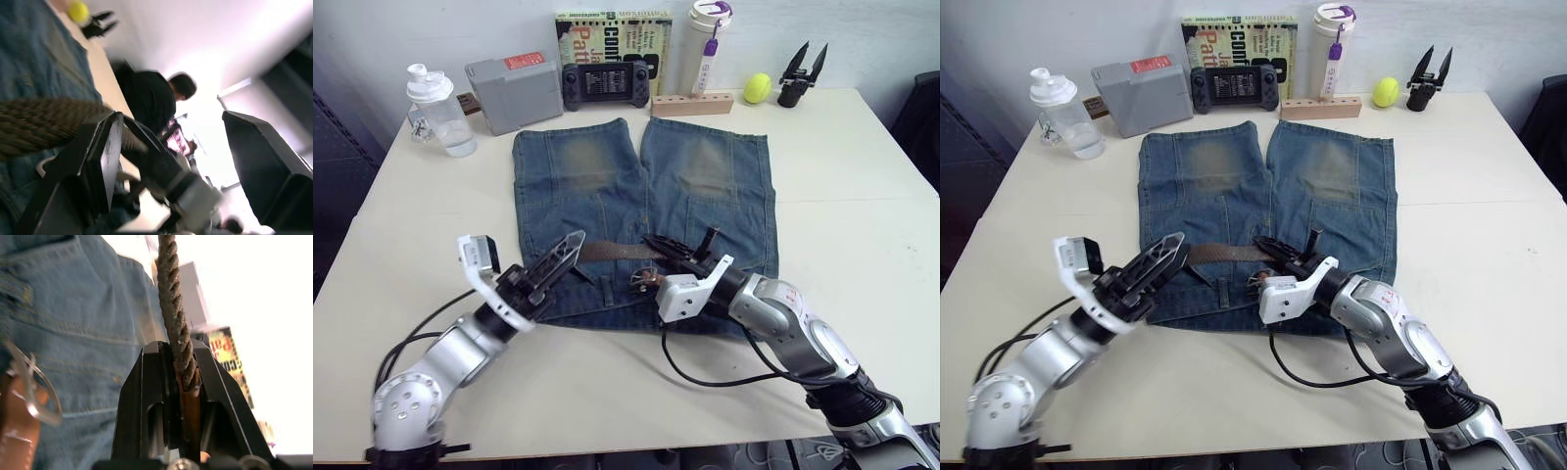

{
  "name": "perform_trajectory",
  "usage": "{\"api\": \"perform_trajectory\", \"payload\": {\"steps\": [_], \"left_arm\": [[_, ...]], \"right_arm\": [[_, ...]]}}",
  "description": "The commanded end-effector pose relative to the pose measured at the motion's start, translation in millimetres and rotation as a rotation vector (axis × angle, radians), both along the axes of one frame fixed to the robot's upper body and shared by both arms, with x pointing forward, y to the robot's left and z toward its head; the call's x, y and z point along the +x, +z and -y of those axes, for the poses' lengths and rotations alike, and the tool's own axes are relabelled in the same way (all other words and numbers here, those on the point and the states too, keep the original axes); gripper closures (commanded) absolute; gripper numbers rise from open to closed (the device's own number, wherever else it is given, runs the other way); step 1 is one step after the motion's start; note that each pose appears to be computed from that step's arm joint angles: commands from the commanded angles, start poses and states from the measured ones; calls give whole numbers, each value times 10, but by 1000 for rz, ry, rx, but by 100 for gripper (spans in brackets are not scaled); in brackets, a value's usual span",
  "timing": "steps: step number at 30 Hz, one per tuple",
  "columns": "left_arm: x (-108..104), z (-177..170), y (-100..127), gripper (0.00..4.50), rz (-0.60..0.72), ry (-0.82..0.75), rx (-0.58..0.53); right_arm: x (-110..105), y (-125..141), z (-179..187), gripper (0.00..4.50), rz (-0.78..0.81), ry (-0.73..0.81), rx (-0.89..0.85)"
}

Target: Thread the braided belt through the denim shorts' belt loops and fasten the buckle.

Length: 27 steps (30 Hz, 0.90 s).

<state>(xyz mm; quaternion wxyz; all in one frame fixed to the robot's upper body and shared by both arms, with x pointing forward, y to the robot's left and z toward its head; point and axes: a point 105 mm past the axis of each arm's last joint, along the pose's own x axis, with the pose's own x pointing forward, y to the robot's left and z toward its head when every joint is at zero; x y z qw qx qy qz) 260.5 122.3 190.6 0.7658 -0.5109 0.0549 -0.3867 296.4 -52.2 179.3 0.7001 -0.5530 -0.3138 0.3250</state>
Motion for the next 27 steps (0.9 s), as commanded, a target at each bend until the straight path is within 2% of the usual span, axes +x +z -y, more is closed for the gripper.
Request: {"api": "perform_trajectory", "payload": {"steps": [1, 3, 7, 11, 12, 14, 18, 21, 23, 27], "left_arm": [[18, 143, 25, 92, -105, -23, -74], [11, 174, 33, 92, -141, -26, -112], [-73, 172, 133, 92, -105, -27, -142], [-513, 191, 372, 92, 116, -138, -148], [-575, 196, 368, 92, 130, -158, -144], [-622, 198, 222, 92, 75, -186, -94], [-345, 93, -193, 92, -175, -66, -59], [-171, 133, -356, 92, -287, -33, -36], [-115, 171, -393, 92, -317, -29, -26], [-50, 240, -250, 92, -278, -37, -103]], "right_arm": [[-95, 95, -85, 450, 58, 50, 17], [-101, 93, -110, 450, 61, 54, 17], [-19, 70, -59, 450, 54, -2, 13], [97, 45, -11, 450, 48, -56, 10], [105, 47, -14, 450, 49, -58, 12], [117, 61, -36, 450, 54, -56, 17], [73, 111, -80, 450, 74, -30, 35], [-8, 139, -115, 450, 89, 5, 44], [-26, 137, -123, 450, 90, 13, 42], [-61, 102, -143, 450, 88, 32, 25]]}}
